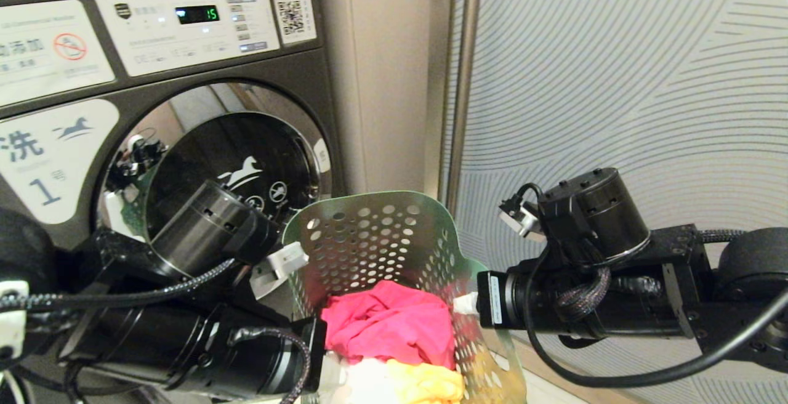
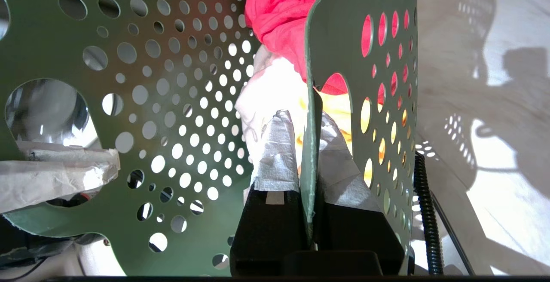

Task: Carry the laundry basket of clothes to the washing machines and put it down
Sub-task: Pick up the clothes basket and put it beside the washing machine

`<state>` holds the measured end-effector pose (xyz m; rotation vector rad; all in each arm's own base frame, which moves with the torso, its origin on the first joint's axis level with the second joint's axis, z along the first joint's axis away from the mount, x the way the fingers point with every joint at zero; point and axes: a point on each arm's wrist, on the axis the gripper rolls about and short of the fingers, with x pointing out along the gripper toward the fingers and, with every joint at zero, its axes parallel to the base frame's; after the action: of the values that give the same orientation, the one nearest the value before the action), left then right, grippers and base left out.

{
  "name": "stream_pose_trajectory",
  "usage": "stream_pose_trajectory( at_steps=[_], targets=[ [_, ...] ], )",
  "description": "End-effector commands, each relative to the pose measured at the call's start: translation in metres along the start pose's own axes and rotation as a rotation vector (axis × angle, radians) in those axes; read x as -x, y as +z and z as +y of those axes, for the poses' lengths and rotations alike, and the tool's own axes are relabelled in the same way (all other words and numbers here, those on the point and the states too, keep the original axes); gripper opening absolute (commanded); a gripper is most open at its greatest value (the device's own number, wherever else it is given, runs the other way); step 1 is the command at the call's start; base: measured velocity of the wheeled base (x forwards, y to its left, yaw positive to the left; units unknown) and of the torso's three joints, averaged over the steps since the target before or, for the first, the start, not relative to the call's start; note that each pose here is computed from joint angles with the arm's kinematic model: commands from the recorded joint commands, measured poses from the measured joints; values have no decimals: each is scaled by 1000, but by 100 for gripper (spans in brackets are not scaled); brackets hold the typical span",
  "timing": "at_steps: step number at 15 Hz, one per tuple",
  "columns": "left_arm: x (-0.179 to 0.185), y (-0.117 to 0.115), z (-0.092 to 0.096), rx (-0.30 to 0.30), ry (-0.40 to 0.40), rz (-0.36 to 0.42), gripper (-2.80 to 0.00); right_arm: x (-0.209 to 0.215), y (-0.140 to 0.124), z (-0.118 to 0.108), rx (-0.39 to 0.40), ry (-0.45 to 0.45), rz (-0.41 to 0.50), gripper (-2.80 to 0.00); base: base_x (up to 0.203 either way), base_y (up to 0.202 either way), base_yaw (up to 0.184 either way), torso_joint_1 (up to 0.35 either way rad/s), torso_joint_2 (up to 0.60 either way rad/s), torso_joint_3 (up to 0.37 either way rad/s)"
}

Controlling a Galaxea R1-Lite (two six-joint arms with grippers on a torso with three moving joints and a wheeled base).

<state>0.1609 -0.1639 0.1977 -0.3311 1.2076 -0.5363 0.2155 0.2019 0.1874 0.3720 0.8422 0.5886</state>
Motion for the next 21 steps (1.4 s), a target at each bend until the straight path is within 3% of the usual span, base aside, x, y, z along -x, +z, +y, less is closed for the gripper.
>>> stream_pose_trajectory(
  at_steps=[1,21],
  targets=[
    [0,0,0,3,-1,1,-280,1,-1,0,-3,1,1,-280,3,-3,178,-2,7,2],
    [3,-7,5,20,5,10,-280,1,-13,1,13,3,38,-280,1,-8,173,3,2,2]
  ],
)
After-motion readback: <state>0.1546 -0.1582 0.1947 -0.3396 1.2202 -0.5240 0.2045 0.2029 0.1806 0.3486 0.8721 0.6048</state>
